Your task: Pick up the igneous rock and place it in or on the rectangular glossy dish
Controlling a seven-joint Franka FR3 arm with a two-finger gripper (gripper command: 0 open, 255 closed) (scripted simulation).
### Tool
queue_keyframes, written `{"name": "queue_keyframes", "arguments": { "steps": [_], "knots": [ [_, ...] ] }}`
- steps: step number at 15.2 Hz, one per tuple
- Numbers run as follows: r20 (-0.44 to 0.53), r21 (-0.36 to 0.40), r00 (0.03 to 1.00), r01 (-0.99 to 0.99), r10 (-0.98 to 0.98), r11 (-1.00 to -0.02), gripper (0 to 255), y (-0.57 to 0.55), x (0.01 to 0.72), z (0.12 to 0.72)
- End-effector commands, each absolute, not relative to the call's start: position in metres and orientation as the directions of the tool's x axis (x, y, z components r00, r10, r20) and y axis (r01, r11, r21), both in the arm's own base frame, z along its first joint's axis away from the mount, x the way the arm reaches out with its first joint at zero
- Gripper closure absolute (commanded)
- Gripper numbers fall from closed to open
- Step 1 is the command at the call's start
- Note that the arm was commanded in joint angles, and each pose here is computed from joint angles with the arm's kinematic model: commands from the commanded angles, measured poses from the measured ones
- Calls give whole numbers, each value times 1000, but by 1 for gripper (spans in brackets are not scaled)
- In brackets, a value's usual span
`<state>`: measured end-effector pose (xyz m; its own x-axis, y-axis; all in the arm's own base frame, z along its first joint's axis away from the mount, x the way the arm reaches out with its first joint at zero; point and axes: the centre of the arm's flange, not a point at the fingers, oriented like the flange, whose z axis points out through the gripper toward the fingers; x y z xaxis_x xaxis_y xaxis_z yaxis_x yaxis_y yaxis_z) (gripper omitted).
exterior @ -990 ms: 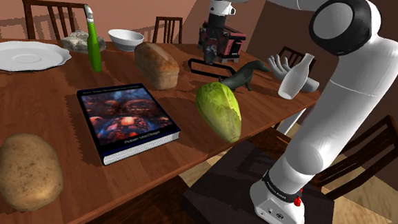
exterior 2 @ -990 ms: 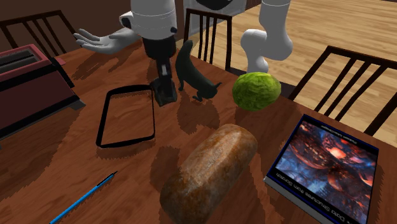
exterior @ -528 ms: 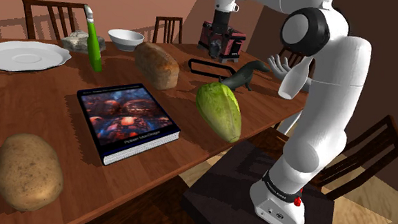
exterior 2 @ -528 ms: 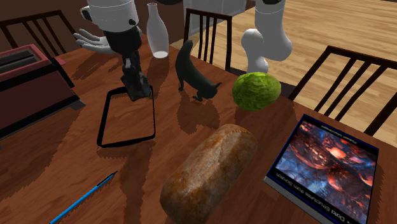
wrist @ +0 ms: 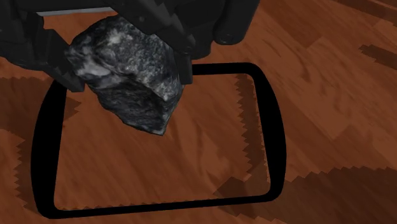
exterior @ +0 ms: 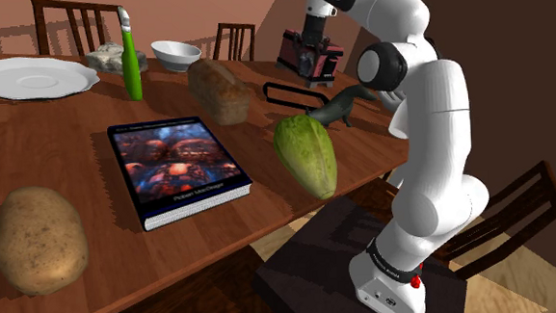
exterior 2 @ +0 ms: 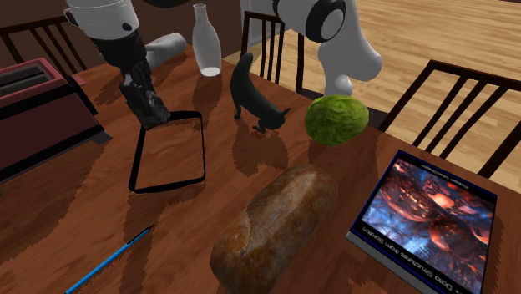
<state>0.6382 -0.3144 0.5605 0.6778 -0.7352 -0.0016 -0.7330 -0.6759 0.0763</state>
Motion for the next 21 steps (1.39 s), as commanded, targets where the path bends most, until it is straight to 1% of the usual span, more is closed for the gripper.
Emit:
{"name": "queue_keyframes", "arguments": {
  "steps": [1,15,21],
  "knots": [
    [0,76,678,-733,-735,-677,255,-315,638,551],
    [0,76,678,-733,-735,-677,255,-315,638,478],
    [0,76,678,-733,-735,-677,255,-315,638,478]
  ]
}}
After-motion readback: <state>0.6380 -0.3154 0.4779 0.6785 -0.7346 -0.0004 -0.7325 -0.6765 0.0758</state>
